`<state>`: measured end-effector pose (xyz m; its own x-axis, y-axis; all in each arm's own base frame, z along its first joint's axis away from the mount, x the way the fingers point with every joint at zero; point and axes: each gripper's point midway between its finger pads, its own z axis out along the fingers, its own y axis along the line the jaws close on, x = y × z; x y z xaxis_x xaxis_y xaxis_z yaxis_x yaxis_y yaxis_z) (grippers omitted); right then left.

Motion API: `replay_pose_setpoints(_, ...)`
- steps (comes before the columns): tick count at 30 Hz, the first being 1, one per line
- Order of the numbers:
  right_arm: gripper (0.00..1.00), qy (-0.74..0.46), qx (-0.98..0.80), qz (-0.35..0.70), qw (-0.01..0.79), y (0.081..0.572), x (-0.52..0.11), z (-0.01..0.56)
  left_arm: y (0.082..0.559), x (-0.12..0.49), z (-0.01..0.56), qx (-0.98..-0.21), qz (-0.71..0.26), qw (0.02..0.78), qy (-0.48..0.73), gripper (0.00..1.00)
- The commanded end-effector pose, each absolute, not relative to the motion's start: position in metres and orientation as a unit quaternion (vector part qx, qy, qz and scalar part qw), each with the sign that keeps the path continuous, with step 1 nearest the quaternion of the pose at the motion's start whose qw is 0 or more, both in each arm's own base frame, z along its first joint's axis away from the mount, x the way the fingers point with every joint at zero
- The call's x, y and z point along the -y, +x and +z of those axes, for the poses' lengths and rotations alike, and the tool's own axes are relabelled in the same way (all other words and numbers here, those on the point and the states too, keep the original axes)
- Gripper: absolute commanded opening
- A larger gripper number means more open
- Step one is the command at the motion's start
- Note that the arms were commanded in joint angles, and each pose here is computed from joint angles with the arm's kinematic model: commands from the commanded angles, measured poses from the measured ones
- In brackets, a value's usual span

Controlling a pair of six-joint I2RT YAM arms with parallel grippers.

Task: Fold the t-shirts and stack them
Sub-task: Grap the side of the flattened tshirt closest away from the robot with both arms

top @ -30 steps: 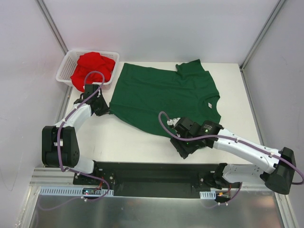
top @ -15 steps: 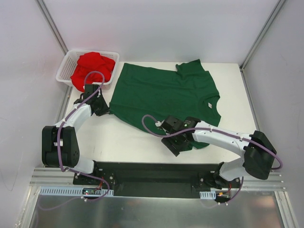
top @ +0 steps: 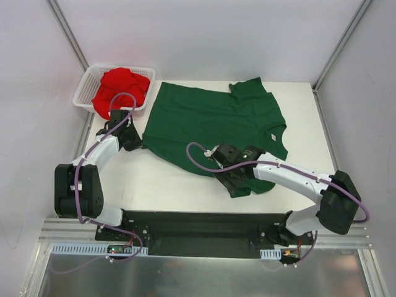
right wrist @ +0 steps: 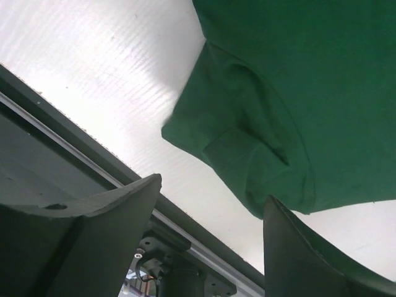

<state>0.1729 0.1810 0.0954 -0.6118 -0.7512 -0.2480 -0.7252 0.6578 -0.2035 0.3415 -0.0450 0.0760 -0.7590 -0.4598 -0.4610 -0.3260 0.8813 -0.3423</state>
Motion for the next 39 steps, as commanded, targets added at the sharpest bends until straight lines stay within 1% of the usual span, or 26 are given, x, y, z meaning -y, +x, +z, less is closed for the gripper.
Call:
replay_pose_setpoints(1, 0.71, -0.412, -0.895, -0.075, 0.154, 0.178, -0.17, 0.104, 0.341, 0.037, 0.079, -0.928, -0.11, 0.283, -0.214, 0.0)
replay_pose_setpoints(8, 0.7, -0.411, -0.898, -0.074, 0.142, 0.173, -0.17, 0.094, 0.342, 0.037, 0.079, -0.928, -0.112, 0.282, -0.214, 0.0)
replay_pose_setpoints(16, 0.67, -0.421, -0.892, -0.106, 0.127, 0.173, -0.165, 0.084, 0.342, 0.037, 0.079, -0.928, -0.112, 0.283, -0.214, 0.0)
replay_pose_setpoints(24, 0.67, -0.429, -0.888, -0.115, 0.119, 0.171, -0.166, 0.075, 0.342, 0.036, 0.08, -0.928, -0.111, 0.284, -0.215, 0.0)
replay_pose_setpoints(34, 0.59, -0.429, -0.889, -0.12, 0.11, 0.169, -0.165, 0.07, 0.341, 0.036, 0.08, -0.927, -0.111, 0.284, -0.217, 0.0)
replay_pose_setpoints(39, 0.59, -0.434, -0.887, -0.123, 0.1, 0.168, -0.167, 0.067, 0.341, 0.035, 0.081, -0.927, -0.111, 0.286, -0.217, 0.0)
